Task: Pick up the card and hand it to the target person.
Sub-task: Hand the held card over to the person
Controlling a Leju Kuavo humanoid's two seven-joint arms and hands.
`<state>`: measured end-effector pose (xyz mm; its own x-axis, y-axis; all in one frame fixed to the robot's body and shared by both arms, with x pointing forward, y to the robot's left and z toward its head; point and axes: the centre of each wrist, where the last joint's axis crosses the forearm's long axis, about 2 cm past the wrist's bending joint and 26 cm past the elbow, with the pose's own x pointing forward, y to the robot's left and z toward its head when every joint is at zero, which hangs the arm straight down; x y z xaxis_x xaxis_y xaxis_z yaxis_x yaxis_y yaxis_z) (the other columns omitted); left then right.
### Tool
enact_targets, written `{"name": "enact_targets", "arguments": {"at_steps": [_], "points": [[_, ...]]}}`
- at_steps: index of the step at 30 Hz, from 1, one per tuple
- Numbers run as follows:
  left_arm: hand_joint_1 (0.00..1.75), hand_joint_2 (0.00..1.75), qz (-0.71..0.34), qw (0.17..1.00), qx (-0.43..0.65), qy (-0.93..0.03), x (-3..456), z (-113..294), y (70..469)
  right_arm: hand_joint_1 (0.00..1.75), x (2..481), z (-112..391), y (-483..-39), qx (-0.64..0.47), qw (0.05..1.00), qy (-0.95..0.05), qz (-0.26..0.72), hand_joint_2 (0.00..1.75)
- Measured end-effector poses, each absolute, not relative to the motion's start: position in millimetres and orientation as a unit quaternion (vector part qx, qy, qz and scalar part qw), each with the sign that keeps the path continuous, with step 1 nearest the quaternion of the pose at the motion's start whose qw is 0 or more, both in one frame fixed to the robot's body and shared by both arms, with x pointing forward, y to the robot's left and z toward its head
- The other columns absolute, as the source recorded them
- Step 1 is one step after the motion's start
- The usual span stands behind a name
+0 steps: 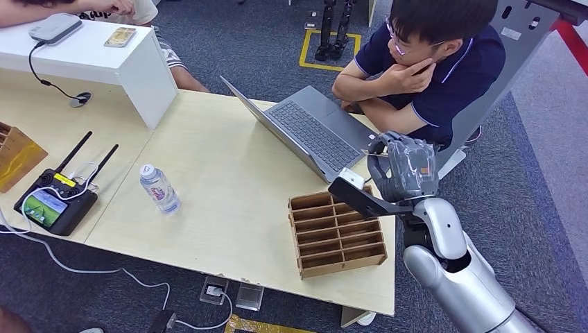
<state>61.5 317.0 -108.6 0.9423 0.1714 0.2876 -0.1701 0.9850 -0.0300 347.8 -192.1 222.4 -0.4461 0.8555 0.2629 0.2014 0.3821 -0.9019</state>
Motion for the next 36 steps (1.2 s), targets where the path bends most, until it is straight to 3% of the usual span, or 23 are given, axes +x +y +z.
{"name": "enact_targets", "arguments": {"at_steps": [36], "points": [[0.00, 1.75, 0.087, 0.986, 0.002, -0.142, 61.5, -108.6, 317.2, 1.34, 351.0, 216.2, -193.0, -0.380, 0.411, -0.720, 0.411, 1.75]]}}
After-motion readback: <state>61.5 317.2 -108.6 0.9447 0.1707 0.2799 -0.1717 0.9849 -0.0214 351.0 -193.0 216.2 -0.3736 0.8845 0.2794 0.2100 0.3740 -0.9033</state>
